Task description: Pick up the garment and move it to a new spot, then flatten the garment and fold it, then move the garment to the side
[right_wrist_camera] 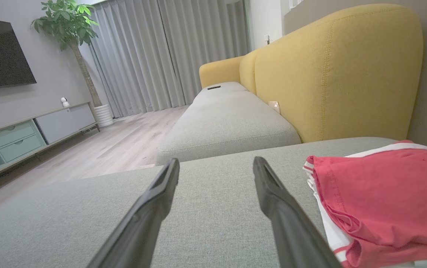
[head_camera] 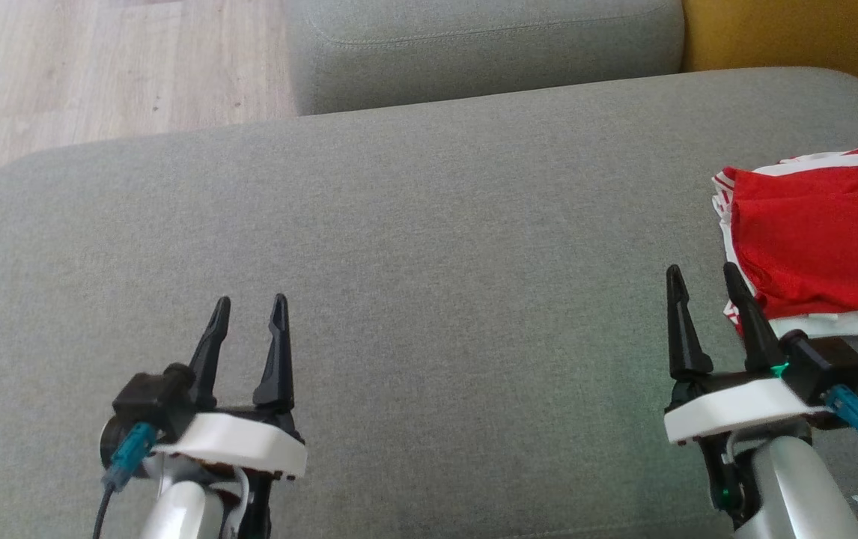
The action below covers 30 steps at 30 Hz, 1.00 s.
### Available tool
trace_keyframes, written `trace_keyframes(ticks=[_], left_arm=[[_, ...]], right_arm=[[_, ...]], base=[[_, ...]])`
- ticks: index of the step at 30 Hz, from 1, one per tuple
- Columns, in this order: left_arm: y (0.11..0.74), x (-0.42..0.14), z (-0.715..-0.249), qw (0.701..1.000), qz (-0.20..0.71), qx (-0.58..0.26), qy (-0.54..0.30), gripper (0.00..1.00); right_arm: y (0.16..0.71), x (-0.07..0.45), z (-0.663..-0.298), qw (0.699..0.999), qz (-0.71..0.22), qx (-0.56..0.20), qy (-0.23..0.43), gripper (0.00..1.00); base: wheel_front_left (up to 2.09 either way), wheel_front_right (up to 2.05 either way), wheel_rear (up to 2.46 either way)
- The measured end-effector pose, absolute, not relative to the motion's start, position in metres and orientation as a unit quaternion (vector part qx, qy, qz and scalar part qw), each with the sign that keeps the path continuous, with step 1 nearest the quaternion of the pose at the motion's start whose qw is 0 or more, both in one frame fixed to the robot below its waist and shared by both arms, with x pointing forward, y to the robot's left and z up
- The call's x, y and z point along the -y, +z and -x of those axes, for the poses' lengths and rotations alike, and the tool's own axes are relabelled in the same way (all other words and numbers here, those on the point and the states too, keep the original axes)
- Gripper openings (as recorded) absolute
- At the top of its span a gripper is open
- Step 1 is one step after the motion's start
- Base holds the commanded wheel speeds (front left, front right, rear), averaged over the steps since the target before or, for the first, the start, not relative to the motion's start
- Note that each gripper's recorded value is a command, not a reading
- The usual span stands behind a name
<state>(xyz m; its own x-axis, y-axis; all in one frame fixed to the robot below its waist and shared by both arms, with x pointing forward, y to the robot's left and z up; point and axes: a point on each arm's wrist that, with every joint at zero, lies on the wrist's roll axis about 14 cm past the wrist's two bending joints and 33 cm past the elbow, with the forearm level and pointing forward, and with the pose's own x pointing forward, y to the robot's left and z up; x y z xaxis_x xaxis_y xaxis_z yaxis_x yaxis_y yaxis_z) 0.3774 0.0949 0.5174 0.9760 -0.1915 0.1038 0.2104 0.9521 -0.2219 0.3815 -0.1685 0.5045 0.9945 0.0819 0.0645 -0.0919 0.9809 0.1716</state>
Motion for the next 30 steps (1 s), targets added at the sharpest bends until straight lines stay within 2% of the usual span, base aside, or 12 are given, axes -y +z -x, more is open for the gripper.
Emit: trace_keyframes(ticks=[26,27,30], left_arm=[[0.517,-0.101,-0.380,0.988,0.117,0.041,-0.089,1.00],[0.515,-0.101,-0.379,0.988,0.117,0.037,-0.090,0.00],[0.490,-0.100,-0.371,0.990,0.113,-0.001,-0.088,0.00]], right_arm=[[0.506,0.169,-0.381,0.994,-0.091,0.032,0.043,1.00],[0.503,0.169,-0.381,0.995,-0.092,0.027,0.043,0.00],[0.480,0.169,-0.372,0.995,-0.094,-0.008,0.037,0.00]], base=[[0.00,0.00,0.00],[0.00,0.00,0.00],[0.00,0.00,0.00]])
